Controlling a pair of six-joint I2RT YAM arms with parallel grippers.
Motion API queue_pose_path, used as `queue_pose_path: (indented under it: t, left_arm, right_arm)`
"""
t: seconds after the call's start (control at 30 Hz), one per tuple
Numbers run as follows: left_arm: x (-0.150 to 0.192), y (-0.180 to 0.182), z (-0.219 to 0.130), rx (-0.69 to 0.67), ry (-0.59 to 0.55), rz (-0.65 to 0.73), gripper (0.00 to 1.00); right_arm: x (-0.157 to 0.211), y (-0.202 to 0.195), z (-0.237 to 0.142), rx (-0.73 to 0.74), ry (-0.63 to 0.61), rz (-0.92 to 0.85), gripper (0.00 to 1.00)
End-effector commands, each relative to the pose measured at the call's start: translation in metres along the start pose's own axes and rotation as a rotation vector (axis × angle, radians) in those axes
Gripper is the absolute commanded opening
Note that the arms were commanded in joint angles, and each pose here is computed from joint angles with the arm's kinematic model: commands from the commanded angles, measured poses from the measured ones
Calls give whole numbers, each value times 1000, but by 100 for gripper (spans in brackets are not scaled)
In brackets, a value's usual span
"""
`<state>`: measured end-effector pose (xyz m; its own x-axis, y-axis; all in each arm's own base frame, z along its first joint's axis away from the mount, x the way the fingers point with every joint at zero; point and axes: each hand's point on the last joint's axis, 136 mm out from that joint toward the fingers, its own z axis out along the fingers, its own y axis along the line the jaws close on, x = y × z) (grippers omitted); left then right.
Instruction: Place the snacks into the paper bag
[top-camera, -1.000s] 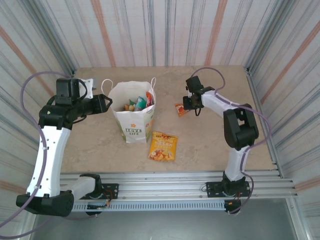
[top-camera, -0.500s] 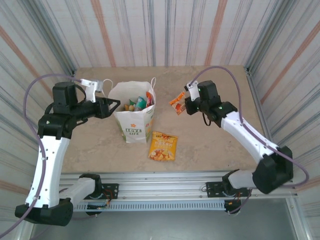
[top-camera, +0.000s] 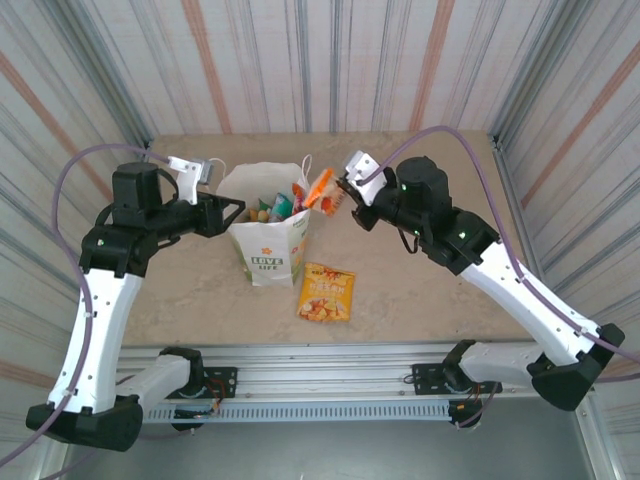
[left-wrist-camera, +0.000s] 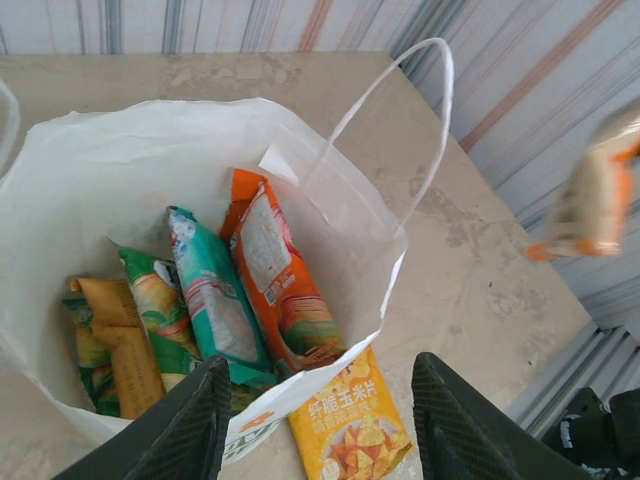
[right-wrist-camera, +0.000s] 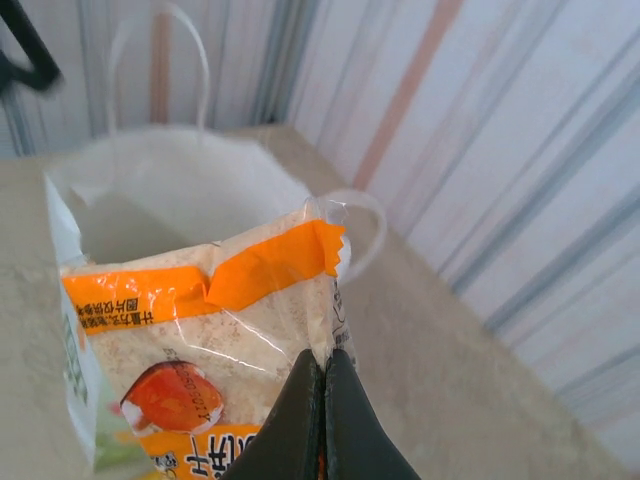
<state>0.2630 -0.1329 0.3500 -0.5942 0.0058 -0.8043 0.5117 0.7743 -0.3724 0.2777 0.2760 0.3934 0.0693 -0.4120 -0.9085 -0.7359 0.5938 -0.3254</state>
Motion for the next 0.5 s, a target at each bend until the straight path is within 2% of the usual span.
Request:
queue_pose_path:
  t: [0.0,0.2,0.47]
  left_arm:
    - [-1,5,-2,-42,1,19,52]
    - [2,14,-5,-104,8,12,52]
    - [8,18,-9,-136,26,23,52]
  right_arm:
    - [-30,9,10,-8,-37,-118,0]
    - [-50,25,54,-24,-13,-210,0]
    - [-12,39,119,-89,244,-233,0]
